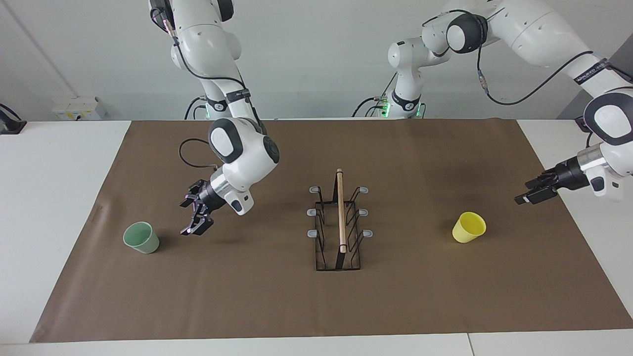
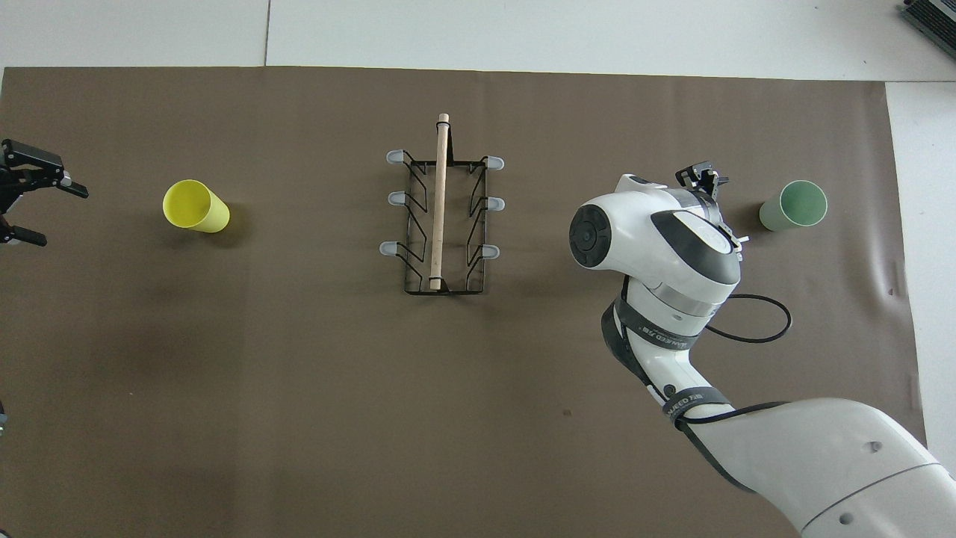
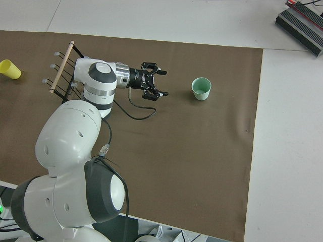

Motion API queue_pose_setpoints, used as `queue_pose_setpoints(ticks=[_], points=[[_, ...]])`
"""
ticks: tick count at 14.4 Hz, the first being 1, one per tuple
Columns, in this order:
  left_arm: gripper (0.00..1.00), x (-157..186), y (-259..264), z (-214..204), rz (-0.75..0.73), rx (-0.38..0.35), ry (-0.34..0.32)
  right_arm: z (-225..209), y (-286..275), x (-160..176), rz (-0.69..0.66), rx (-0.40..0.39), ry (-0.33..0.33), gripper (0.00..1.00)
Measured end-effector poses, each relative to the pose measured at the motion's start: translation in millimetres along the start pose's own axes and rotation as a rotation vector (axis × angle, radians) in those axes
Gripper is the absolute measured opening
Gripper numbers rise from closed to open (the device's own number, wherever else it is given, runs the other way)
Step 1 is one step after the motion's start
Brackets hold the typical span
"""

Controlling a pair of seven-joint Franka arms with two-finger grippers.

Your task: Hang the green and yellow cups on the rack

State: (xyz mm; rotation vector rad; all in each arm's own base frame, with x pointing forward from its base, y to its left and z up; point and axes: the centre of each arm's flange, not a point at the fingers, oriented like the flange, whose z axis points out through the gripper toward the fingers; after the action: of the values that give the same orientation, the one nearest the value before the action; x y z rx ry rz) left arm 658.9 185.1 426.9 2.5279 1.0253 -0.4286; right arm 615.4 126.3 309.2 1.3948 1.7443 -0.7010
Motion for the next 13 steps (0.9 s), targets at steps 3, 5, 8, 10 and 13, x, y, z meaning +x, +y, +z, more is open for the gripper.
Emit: queue_pose_setpoints(ticks=[3,5,8,10,13], points=[[1.0,15.8,-8.9,25.5,-0.25,-0.141,-0.051,33.7,-6.9,-9.3,0.044,0.016,-0.054,1.0],[1.0,23.1,-27.5,51.6,-0.404,-0.254,-0.102,54.0,-11.1,-14.3,0.09,0.008,-0.051,1.0],[1.0,16.8,-62.9,81.8,-0.595,-0.398,-0.181,66.4,-18.4,-3.1,0.09,-0.024,-0.041,1.0],[1.0,11.5,-77.6,87.7,-0.701,-0.491,-0.232,63.2,-20.0,9.2,0.094,-0.036,-0.036,1.0],[1.0,3.8,-103.6,113.7,-0.838,-0.601,-0.251,54.1,-18.0,30.7,0.098,-0.083,-0.025,1.0]])
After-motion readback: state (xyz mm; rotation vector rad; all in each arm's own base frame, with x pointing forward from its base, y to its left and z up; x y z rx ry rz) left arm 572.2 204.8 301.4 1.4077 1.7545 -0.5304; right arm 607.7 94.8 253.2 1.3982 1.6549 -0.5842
